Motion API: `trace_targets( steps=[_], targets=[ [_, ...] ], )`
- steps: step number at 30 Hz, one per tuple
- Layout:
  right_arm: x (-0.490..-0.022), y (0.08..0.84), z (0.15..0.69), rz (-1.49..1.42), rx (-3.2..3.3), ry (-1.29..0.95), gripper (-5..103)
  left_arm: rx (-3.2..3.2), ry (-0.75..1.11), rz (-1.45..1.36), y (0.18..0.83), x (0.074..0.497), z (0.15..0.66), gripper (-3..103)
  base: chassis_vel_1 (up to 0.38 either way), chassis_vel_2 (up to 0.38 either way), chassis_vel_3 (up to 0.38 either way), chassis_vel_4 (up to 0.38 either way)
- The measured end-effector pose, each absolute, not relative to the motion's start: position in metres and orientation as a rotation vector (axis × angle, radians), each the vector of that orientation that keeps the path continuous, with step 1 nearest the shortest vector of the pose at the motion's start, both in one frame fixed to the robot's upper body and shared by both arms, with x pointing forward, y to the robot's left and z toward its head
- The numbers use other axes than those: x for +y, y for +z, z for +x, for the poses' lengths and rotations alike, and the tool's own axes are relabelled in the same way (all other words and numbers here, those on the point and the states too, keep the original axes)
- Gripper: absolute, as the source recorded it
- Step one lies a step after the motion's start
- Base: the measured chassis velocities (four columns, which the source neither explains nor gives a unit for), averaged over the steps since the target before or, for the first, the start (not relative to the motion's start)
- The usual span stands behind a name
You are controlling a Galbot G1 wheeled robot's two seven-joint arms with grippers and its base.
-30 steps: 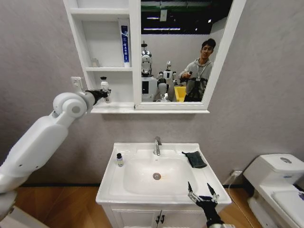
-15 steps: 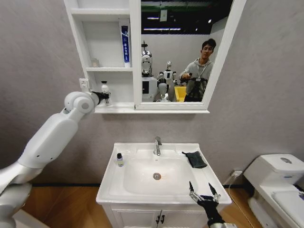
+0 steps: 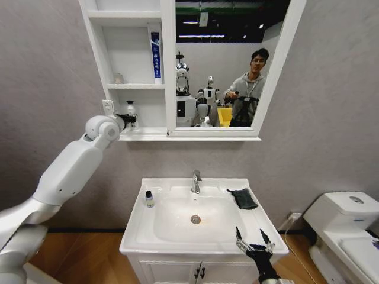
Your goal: Move facial cleanser and shampoo from washbasin to cabinet, then wipe washbasin with towel.
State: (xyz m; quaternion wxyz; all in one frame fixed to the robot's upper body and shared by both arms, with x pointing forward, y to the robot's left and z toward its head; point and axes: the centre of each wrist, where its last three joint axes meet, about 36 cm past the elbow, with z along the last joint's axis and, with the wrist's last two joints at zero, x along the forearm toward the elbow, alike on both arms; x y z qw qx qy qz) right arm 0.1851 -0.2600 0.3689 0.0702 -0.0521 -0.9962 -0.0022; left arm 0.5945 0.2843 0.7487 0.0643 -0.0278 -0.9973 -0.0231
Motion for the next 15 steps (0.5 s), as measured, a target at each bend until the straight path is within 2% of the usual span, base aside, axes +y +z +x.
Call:
trace_targets(
  steps=[1,3,4,6,9,11,12,14,15],
  targets=[
    [-0.26,0.369,0.185,-0.157,-2.997,-0.007,100,-3.011,-0.07,-0.084,0.749,0.284,0.594,30,0.0,0.0,0.0,0.0],
    [-0.26,0.369,0.185,-0.159,-2.998,-0.006,100,-2.994,-0.071,-0.103,0.746,0.285,0.589,40,0.0,0.0,0.0,0.0],
    [-0.26,0.369,0.185,-0.159,-2.998,-0.006,100,-2.994,-0.071,-0.103,0.746,0.285,0.589,40,0.0,0.0,0.0,0.0],
    [-0.26,0.37,0.185,-0.16,-3.002,-0.007,100,-2.988,-0.076,-0.112,0.744,0.287,0.582,52,0.0,0.0,0.0,0.0],
    [-0.26,0.37,0.185,-0.159,-3.003,-0.008,100,-2.986,-0.081,-0.113,0.742,0.289,0.579,57,0.0,0.0,0.0,0.0],
    [-0.259,0.371,0.185,-0.156,-3.006,-0.01,100,-2.983,-0.092,-0.113,0.737,0.293,0.569,68,0.0,0.0,0.0,0.0],
    [-0.259,0.371,0.185,-0.156,-3.006,-0.01,100,-2.983,-0.092,-0.113,0.737,0.293,0.569,68,0.0,0.0,0.0,0.0],
    [-0.26,0.371,0.185,-0.152,-3.007,-0.007,100,-2.99,-0.091,-0.148,0.73,0.296,0.546,79,0.0,0.0,0.0,0.0],
    [-0.26,0.371,0.185,-0.152,-3.007,-0.007,100,-2.99,-0.091,-0.148,0.73,0.296,0.546,79,0.0,0.0,0.0,0.0]
  ],
)
